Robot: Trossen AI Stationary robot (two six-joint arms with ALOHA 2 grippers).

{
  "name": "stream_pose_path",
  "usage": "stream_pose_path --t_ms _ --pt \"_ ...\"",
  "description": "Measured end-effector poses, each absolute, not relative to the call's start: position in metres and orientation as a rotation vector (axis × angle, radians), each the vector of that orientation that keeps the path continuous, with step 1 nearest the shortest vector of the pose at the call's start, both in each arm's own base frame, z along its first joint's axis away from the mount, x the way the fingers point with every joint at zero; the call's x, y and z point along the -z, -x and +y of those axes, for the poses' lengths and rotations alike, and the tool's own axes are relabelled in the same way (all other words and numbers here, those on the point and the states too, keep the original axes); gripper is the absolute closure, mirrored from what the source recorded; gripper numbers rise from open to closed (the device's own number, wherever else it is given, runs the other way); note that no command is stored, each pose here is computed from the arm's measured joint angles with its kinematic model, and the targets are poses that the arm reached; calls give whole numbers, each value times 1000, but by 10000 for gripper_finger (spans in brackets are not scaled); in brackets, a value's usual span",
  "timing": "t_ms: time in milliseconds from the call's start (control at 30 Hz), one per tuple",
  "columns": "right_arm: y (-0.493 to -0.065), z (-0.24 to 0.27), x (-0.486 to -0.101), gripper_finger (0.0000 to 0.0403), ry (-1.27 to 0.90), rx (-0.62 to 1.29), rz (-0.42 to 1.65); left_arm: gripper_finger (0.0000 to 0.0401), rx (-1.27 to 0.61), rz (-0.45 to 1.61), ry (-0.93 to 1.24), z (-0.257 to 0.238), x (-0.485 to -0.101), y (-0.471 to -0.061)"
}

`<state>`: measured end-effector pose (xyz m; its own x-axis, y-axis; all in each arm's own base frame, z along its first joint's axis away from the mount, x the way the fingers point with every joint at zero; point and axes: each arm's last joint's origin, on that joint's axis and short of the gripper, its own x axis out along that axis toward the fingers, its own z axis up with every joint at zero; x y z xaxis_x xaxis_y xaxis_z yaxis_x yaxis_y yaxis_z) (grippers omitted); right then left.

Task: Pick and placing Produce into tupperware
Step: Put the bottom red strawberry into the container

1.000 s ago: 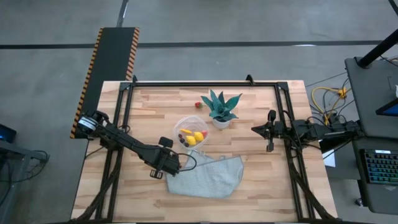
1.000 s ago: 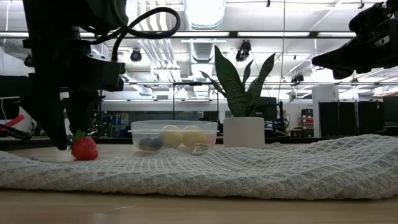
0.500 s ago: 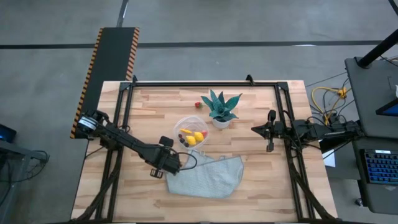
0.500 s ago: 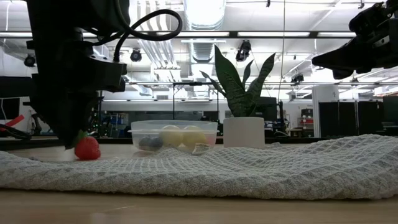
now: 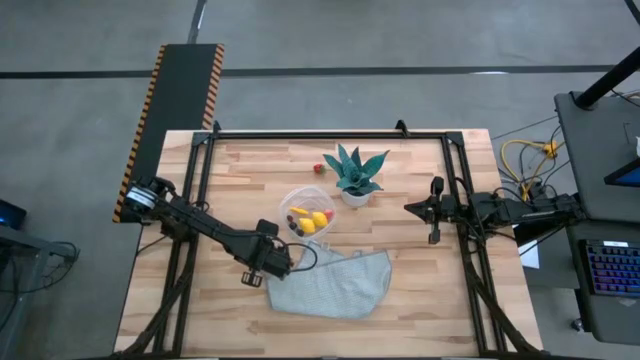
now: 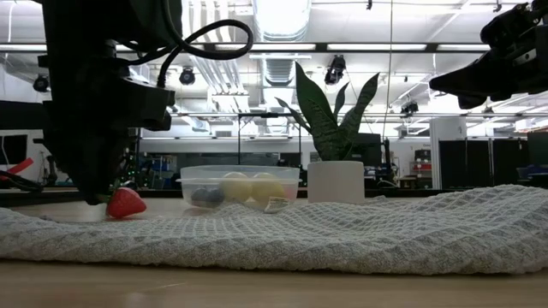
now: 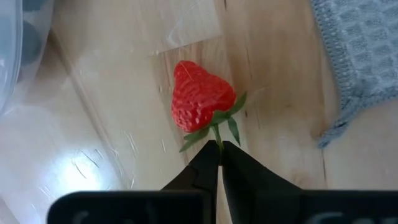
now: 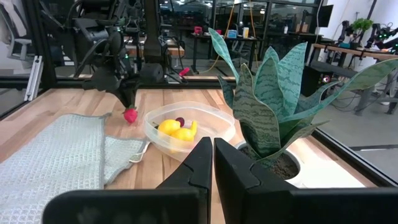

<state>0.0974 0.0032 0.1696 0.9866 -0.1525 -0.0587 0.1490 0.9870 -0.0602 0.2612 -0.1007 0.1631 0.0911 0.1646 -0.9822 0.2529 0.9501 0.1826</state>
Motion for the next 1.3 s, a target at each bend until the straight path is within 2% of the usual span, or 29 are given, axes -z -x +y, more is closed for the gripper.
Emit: stream_pose_path --t_ms 767,1300 --pt "-97 3 -170 394 56 152 63 401 90 1490 -367 -101 -165 -262" --pt "-97 3 -170 394 55 151 57 401 95 1433 -353 -102 -199 -266"
